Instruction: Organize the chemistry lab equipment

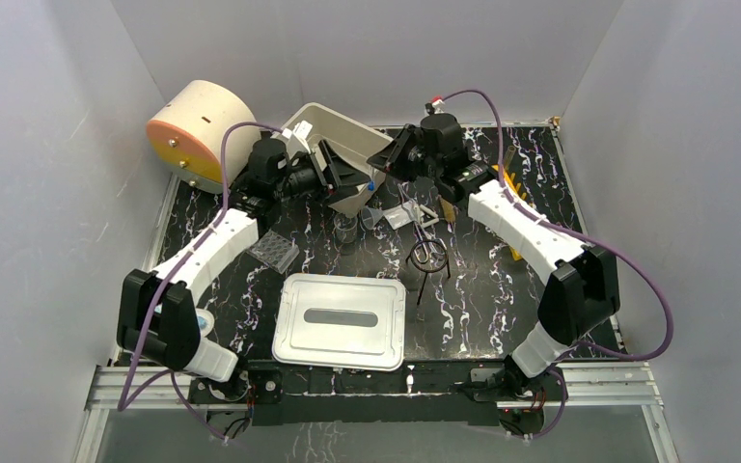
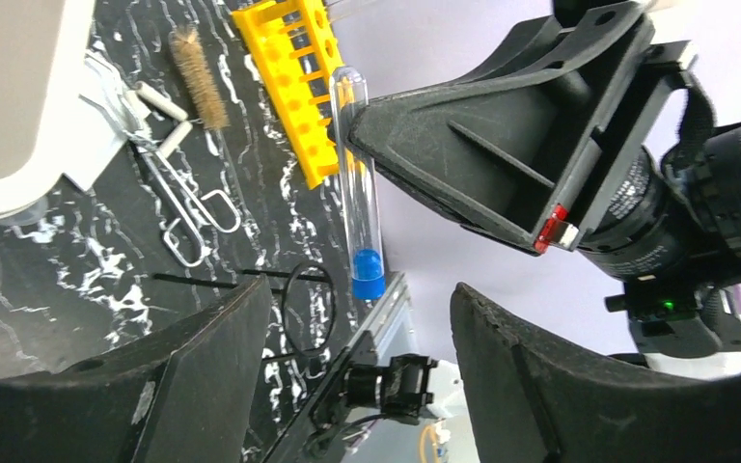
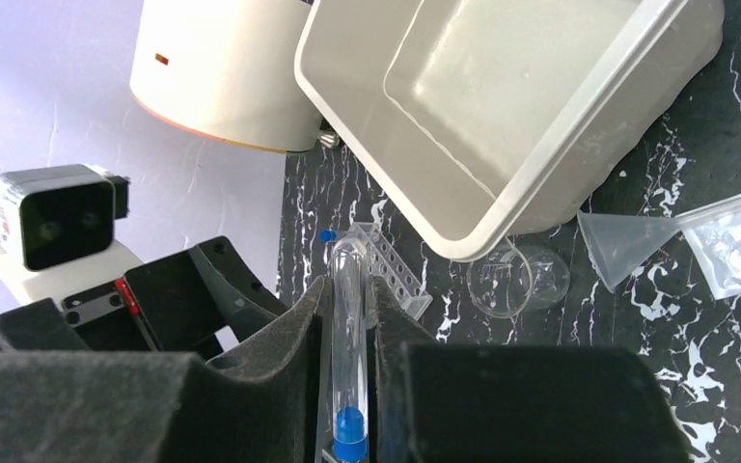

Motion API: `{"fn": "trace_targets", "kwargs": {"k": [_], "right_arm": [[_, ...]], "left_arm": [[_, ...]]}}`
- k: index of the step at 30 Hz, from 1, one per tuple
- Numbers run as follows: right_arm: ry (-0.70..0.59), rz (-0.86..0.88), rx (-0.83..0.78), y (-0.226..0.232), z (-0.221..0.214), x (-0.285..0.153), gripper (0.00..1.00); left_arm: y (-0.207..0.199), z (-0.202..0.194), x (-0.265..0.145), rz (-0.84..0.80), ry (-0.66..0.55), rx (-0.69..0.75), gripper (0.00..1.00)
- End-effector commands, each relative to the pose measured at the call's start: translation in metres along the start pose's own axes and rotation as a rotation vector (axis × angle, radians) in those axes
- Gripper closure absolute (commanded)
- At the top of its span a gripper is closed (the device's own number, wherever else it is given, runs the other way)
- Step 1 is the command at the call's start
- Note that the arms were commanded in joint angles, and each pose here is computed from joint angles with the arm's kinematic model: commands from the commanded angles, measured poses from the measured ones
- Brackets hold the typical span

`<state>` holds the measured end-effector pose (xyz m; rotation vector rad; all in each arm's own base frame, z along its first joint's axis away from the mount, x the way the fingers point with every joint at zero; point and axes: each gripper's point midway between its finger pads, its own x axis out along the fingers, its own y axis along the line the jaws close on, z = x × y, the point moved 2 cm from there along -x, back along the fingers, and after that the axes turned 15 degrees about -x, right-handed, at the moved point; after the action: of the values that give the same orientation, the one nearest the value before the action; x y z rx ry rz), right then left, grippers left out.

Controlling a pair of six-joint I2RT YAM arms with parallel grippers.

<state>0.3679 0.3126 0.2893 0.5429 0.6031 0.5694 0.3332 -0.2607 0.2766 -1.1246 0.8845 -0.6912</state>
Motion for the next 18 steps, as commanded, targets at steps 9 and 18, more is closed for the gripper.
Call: {"fn": "trace_targets", "kwargs": {"k": [9,18], "right_arm": [[-0.012,0.084,0.140,0.021,0.016,-0.020,0.77],[0.011,0.093,0.170,0.019,0.009,-0.017,0.77]], "left_arm": [[-0.026,-0.009,0.014,-0.163,0.064,-0.123,0.56],[-0.019,-0.012,0.020,-0.139,0.089,-0.141,0.77]]}}
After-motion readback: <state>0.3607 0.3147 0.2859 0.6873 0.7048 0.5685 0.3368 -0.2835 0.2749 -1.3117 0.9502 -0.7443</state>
